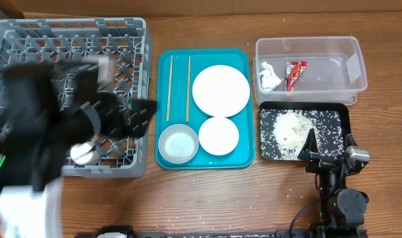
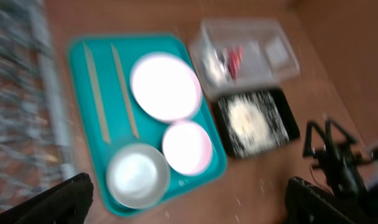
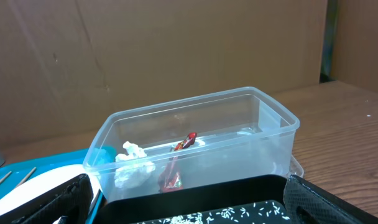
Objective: Sort waste into correct bins and load items into the dishwasher
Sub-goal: 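Reach the left gripper to the chopsticks on the teal tray and grasp them, then carry the chopsticks into the dish rack with the left gripper and release, then grasp the small pink-rimmed plate on the teal tray with the left gripper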
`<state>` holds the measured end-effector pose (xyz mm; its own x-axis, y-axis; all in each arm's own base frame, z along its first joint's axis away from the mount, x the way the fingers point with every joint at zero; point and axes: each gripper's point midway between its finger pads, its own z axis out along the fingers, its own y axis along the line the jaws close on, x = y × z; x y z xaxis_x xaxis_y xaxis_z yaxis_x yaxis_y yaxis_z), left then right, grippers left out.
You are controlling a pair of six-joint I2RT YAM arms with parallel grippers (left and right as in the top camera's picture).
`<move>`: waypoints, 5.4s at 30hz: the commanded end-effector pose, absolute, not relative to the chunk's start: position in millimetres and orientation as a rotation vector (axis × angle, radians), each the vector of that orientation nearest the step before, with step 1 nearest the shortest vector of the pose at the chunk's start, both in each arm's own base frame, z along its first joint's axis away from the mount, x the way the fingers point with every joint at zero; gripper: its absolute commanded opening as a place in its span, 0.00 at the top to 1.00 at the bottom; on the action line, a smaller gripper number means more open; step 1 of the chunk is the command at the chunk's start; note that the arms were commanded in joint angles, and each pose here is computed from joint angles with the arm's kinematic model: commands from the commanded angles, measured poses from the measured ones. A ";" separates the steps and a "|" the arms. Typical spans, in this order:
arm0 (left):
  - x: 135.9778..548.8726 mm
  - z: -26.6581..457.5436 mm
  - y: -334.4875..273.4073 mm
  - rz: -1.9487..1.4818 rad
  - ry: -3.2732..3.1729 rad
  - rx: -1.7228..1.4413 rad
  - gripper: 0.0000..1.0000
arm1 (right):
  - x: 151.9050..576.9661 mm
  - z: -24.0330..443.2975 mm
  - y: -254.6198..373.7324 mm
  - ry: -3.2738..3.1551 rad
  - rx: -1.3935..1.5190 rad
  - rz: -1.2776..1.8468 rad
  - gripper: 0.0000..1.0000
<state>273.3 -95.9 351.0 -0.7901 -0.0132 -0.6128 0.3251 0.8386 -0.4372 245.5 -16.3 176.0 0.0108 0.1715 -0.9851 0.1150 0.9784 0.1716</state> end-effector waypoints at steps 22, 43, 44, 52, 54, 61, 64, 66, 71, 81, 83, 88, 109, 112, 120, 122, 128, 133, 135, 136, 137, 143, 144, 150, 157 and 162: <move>402.2 -0.4 -162.2 -0.138 3.110 -0.184 0.58 | 245.3 175.3 -17.3 1.555 0.229 0.042 0.00; 429.4 173.3 -56.2 0.070 2.867 -0.246 0.96 | 245.3 175.3 -17.3 1.555 0.230 0.043 0.00; 426.1 177.7 -41.2 0.143 2.860 -0.267 0.96 | 245.3 175.3 -17.3 1.555 0.229 0.042 0.00; 407.3 164.1 28.4 0.338 2.958 -0.173 0.96 | 245.3 175.3 -17.2 1.555 0.229 0.043 0.00; 405.2 157.1 33.1 0.336 2.970 -0.191 0.96 | 245.3 175.3 -17.3 1.555 0.229 0.042 0.00; 395.8 121.9 30.5 0.311 3.032 -0.160 0.96 | 245.3 175.3 -17.2 1.555 0.229 0.043 0.00; 392.6 106.7 14.8 0.204 3.060 -0.143 0.96 | 245.3 175.3 -17.2 1.555 0.229 0.043 0.00; 390.2 99.8 12.0 0.183 3.071 -0.141 0.96 | 245.3 175.3 -17.3 1.555 0.229 0.042 0.00; 381.7 71.4 -4.1 0.051 3.109 -0.005 0.96 | 245.3 175.3 -17.2 1.555 0.229 0.043 0.00; 405.7 169.1 -33.8 -0.104 2.991 -0.018 0.00 | 245.3 175.3 -17.3 1.555 0.229 0.042 0.00; 415.0 174.1 -52.5 -0.179 2.944 0.027 0.00 | 245.3 175.3 -17.2 1.555 0.229 0.043 0.00; 422.1 170.2 -88.6 -0.231 2.899 0.138 0.35 | 245.3 175.3 -17.3 1.555 0.229 0.042 0.00; 414.8 8.2 -102.0 -0.077 2.818 0.010 0.66 | 245.3 175.3 -17.3 1.555 0.230 0.043 0.00; 402.2 -7.4 -98.9 -0.070 2.841 0.010 0.62 | 245.3 175.3 -17.2 1.555 0.229 0.043 0.00; 414.6 39.0 -107.8 -0.146 2.855 -0.005 0.96 | 245.3 175.3 -17.3 1.555 0.230 0.043 0.00; 426.8 84.7 -108.5 -0.152 2.823 0.006 0.96 | 245.3 175.2 -17.3 1.555 0.230 0.042 0.00; 432.8 215.3 -62.9 0.112 2.671 -0.028 0.96 | 245.3 175.3 -17.2 1.555 0.229 0.043 0.00; 399.8 207.7 -6.5 0.288 2.793 -0.180 0.96 | 245.3 175.3 -17.2 1.555 0.229 0.043 0.00; 399.7 185.9 6.8 0.305 2.840 -0.208 0.96 | 245.3 175.3 -17.2 1.555 0.229 0.043 0.00; 401.0 176.4 7.3 0.290 2.862 -0.184 0.96 | 245.3 175.3 -17.3 1.555 0.230 0.043 0.00; 402.8 162.7 3.3 0.237 2.898 -0.134 0.96 | 245.3 175.3 -17.2 1.555 0.229 0.043 0.00; 397.8 98.4 -10.1 0.155 3.068 -0.065 0.96 | 245.3 175.3 -17.3 1.555 0.230 0.043 0.00; 397.0 91.9 -10.2 0.156 3.086 -0.081 0.96 | 245.3 175.3 -17.3 1.555 0.229 0.042 0.00; 391.2 126.9 -11.1 0.140 3.082 -0.068 0.33 | 245.3 175.3 -17.3 1.555 0.229 0.042 0.00; 386.8 252.0 -80.8 -0.379 2.828 0.052 0.14 | 245.3 175.3 -17.3 1.555 0.229 0.042 0.00; 378.7 248.6 -135.7 -0.542 2.807 0.260 0.15 | 245.3 175.2 -17.2 1.555 0.229 0.042 0.00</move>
<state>384.4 -89.9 258.3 -0.9471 0.0334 -0.3193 0.1112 0.9672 -0.2285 245.3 -16.5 176.2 0.0122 0.1719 -0.9850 0.1159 0.9782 0.1721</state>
